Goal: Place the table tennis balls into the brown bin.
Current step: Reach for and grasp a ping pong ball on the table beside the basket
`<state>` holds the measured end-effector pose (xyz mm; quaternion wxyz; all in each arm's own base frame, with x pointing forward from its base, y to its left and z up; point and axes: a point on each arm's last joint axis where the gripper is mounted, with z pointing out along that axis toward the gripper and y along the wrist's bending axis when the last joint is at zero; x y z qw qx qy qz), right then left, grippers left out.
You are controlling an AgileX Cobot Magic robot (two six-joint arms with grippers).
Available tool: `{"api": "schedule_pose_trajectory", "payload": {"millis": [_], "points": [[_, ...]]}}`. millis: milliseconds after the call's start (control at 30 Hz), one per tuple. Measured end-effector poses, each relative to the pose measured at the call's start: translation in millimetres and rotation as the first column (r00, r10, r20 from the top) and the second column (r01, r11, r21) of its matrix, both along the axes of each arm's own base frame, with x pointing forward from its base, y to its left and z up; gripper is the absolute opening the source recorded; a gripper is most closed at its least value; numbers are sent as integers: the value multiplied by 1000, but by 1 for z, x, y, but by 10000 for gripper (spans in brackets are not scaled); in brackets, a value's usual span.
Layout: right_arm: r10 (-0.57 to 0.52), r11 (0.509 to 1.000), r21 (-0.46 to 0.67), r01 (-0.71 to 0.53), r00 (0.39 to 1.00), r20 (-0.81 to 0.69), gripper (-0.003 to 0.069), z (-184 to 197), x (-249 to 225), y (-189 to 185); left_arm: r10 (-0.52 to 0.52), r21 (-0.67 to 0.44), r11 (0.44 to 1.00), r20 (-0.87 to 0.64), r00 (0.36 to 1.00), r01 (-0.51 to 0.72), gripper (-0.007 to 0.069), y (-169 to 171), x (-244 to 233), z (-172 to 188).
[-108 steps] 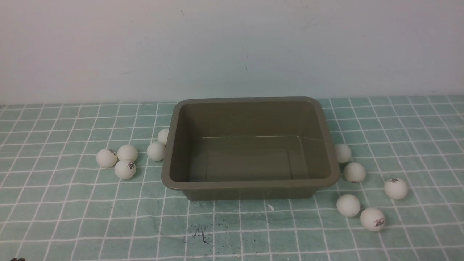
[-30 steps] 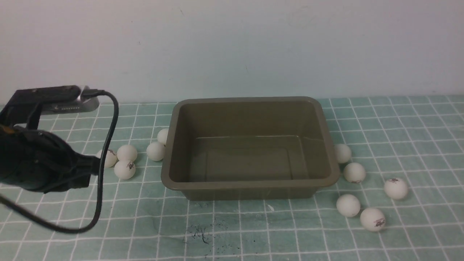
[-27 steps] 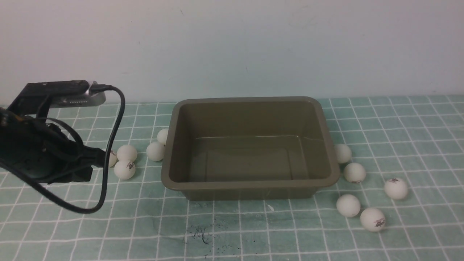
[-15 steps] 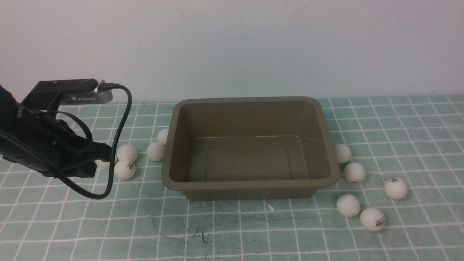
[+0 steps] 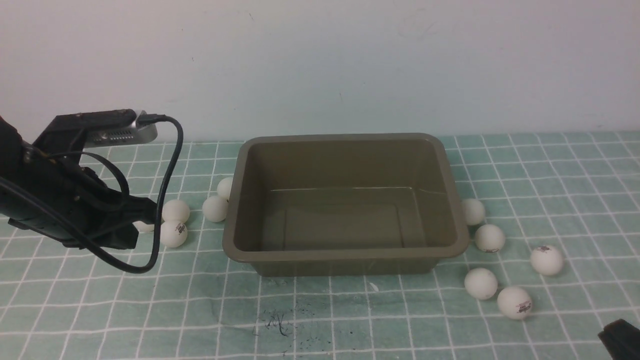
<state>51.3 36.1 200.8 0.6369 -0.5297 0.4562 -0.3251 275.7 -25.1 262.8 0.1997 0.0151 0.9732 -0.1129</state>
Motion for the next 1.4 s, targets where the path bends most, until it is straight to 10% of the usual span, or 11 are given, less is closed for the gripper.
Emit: {"api": "schedule_pose_trajectory", "payload": {"millis": [67, 200, 233, 300, 433, 567, 767, 1133, 1300, 1400], "points": [[-23, 999, 35, 23, 1000, -13, -15, 0, 1, -2, 1, -8, 1000, -5, 1000, -2, -5, -1, 0, 0], [2, 886, 461, 45, 995, -102, -15, 7, 2, -5, -4, -25, 1000, -19, 1000, 3, -5, -2, -2, 0], [61, 681, 729, 67, 987, -148, -15, 12, 2, -7, -13, -22, 1000, -16, 1000, 12, -5, -2, -2, 0], [99, 415, 902, 122, 979, -178, -15, 15, 3, -14, -19, -22, 1000, -12, 1000, 19, -5, -3, -2, 1], [104, 220, 961, 169, 975, -195, -15, 18, 4, -20, -29, -27, 999, -5, 1000, 28, -5, -3, -3, 2], [119, 156, 974, 162, 976, -181, -15, 28, 4, -21, -27, -42, 999, -5, 1000, 27, -5, -4, -3, 3], [151, 185, 975, 125, 976, -154, -15, 35, 3, -17, -45, -43, 998, 2, 999, 45, -5, -5, -3, 3], [101, 522, 844, 120, 975, -200, -15, 27, 3, -10, -59, -75, 996, -28, 998, 57, -5, -8, -6, 3], [133, 532, 840, 103, 970, -203, -15, 27, 2, -7, -66, -74, 995, -27, 997, 64, -5, -8, -6, 3], [299, 450, 891, 57, 931, -210, -15, 26, -2, 5, -85, -67, 994, -20, 996, 84, -5, -8, -6, 3]]}}
